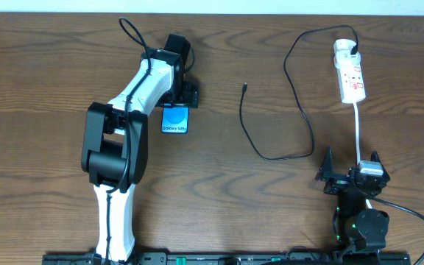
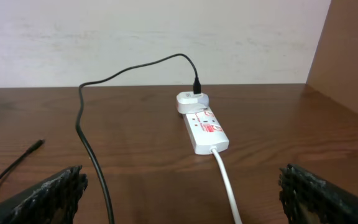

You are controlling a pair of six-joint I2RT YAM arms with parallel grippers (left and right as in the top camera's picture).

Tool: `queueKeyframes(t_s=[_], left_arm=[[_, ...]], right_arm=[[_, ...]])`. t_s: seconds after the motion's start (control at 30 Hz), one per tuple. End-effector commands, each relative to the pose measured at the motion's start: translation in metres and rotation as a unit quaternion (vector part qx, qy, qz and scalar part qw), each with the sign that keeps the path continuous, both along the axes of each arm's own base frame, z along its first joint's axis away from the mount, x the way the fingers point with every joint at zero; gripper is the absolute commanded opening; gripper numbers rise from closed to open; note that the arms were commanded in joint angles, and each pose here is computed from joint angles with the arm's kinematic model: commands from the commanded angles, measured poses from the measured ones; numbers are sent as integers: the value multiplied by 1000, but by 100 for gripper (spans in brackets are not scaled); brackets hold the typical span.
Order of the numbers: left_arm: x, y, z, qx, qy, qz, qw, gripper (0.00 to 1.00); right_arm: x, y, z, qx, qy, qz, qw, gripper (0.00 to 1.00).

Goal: Plug charger to phone and switch on socket
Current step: 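Close the left gripper on the phone's top edge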

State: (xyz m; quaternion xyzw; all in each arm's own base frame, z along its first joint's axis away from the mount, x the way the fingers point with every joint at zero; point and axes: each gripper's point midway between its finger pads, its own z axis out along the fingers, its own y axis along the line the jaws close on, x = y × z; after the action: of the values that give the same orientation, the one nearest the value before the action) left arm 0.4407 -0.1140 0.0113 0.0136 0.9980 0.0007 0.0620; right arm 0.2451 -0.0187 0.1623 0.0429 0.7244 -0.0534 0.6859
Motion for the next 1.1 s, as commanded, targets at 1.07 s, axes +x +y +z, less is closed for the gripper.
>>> queueKeyframes(t_s=[1.07], left_arm=[[-7,4,-10,7,13,6,1000,94]], right_arm=[[0,-2,0,0,0,-5,1000,99]])
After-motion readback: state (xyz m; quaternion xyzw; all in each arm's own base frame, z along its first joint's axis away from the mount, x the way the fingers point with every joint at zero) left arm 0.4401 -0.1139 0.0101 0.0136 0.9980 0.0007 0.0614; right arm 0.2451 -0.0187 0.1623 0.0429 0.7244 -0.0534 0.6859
